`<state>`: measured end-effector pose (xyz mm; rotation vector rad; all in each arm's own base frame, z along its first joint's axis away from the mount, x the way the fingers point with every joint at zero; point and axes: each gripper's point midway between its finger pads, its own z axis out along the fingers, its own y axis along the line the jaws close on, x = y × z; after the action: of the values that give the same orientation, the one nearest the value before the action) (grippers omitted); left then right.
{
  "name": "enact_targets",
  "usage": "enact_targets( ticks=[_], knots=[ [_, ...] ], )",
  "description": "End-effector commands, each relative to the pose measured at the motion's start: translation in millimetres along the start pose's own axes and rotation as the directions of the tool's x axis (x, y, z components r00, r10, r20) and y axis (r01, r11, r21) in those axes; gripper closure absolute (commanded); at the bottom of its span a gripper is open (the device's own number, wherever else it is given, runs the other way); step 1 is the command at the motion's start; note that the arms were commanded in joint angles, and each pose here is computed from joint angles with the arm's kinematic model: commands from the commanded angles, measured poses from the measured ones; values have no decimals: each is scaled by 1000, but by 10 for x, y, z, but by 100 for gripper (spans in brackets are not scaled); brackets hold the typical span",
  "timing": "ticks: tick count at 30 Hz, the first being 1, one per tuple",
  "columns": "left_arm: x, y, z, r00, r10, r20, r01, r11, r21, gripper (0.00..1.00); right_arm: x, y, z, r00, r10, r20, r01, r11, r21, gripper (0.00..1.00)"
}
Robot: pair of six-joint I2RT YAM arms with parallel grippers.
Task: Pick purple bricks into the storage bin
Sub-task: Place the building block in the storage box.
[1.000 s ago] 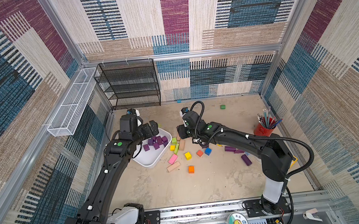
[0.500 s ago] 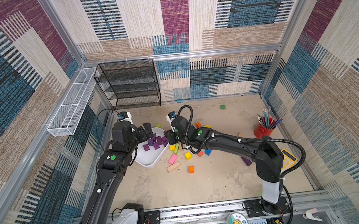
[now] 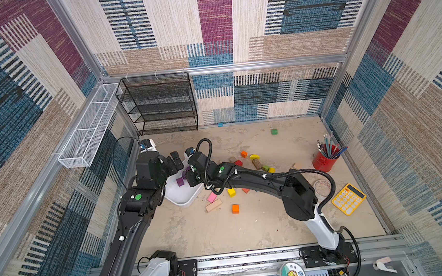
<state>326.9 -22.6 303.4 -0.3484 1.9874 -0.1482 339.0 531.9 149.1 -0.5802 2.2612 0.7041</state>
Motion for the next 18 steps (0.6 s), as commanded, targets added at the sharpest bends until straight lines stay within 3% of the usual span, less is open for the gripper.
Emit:
enact_targets(
  ticks=[1, 12, 18],
  knots=[
    [-61, 82, 17, 1000, 2, 29, -1, 999, -45, 1, 54, -18, 138, 1000, -22, -21, 23, 1000, 20, 64],
    [-19, 194, 91, 1000, -23, 3, 23, 995, -94, 1, 324, -130, 557, 995, -28, -91, 33, 998, 60, 60],
    [-14, 195, 101, 1000, -27, -4, 27, 996, -89, 1, 269, -126, 533, 996, -29, -82, 35, 997, 68, 58]
  ],
)
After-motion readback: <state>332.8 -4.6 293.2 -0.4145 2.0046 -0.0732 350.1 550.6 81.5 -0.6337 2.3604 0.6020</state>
